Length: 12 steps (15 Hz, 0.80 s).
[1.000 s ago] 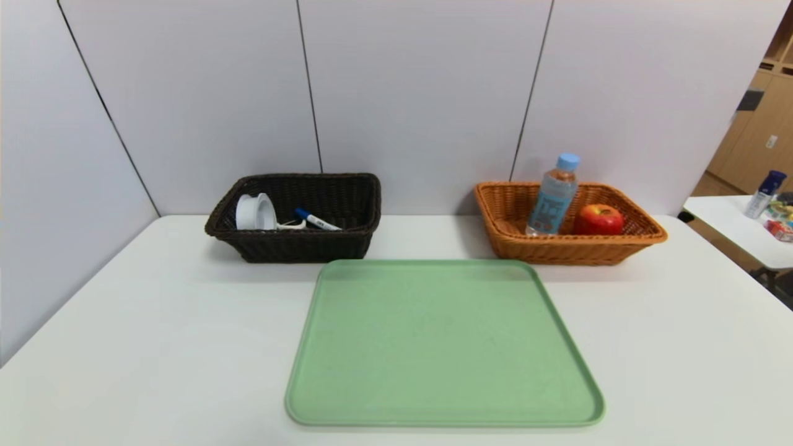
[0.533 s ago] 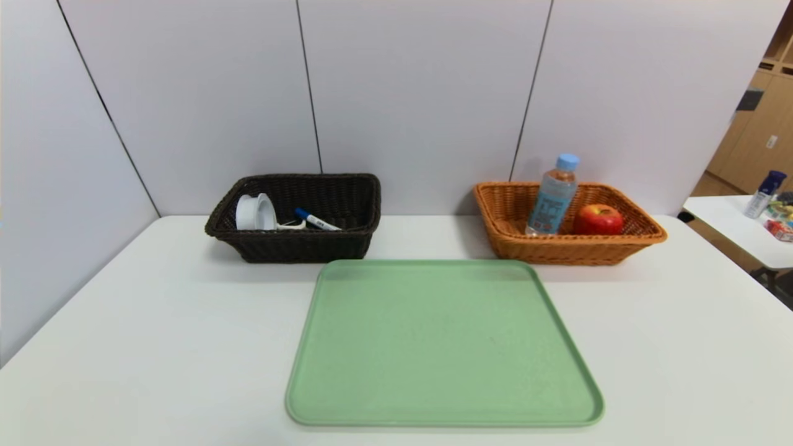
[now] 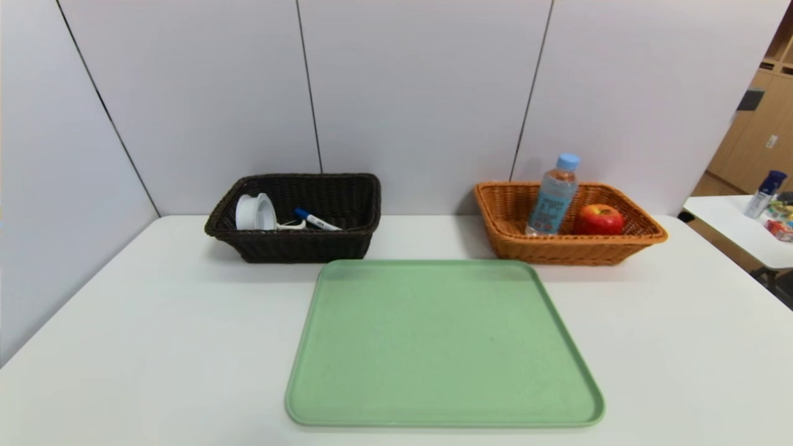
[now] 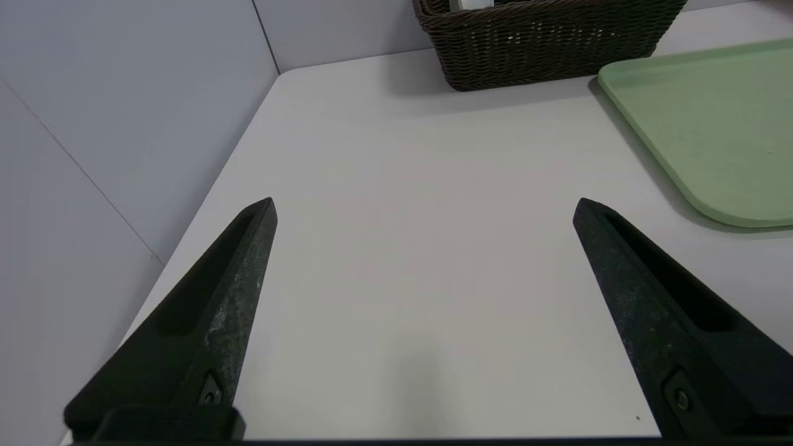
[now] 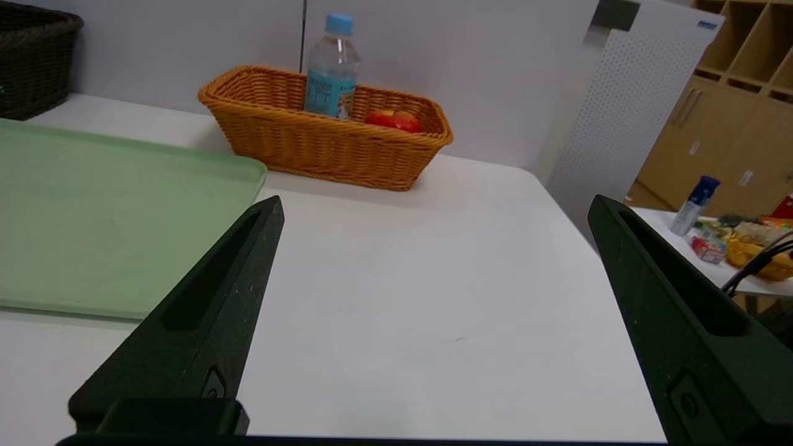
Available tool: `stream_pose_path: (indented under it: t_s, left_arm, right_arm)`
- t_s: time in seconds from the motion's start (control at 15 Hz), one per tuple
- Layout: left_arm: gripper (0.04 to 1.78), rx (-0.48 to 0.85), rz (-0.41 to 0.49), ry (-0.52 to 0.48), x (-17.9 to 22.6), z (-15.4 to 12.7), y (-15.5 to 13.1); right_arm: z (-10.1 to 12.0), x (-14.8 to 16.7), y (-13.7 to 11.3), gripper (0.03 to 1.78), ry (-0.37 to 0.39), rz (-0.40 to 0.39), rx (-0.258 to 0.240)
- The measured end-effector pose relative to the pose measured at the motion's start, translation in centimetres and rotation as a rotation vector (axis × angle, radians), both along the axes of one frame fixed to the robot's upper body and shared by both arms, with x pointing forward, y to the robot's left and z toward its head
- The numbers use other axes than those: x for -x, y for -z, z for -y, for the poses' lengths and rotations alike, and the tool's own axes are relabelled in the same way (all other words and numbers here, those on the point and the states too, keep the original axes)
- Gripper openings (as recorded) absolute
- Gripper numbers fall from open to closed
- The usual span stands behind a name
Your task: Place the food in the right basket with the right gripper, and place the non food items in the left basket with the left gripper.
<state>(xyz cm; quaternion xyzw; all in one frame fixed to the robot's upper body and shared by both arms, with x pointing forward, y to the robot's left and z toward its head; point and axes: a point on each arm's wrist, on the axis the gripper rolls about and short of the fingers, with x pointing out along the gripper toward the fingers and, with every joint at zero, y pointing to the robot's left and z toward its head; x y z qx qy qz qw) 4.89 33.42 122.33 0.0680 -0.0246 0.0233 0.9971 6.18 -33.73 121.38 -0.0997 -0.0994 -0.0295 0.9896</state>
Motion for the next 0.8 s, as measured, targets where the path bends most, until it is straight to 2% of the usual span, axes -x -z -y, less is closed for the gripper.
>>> stream_pose_path:
  t_s: [0.07, 0.2, 0.27, 0.4, 0.53, 0.8]
  left_arm:
    - [1.69, -0.001, 0.002, 0.001, -0.8, 0.0, 1.2]
    - [1.69, 0.013, 0.021, 0.007, -1.7, 0.0, 2.7]
    - [1.69, 0.041, 0.020, 0.029, -1.9, 0.1, 3.1]
    - [1.69, 0.085, -0.056, 0.051, -1.9, 0.1, 3.9]
    - [1.69, 0.116, -0.067, 0.051, -1.9, 0.1, 4.1]
    - [1.69, 0.122, -0.067, 0.046, -1.9, 0.1, 4.1]
  right_arm:
    - [0.0, -0.3, 0.9, 1.69, -0.020, -0.037, -0.027]
    - [-0.1, -0.7, 2.7, 1.69, -0.060, -0.173, -0.085]
    - [-0.1, -0.7, 3.0, 1.69, -0.064, -0.193, -0.103]
    - [-0.1, -0.7, 3.1, 1.69, -0.064, -0.202, -0.133]
    - [-0.1, -0.7, 3.1, 1.69, -0.060, -0.202, -0.152]
    - [-0.1, -0.7, 3.1, 1.69, -0.054, -0.201, -0.151]
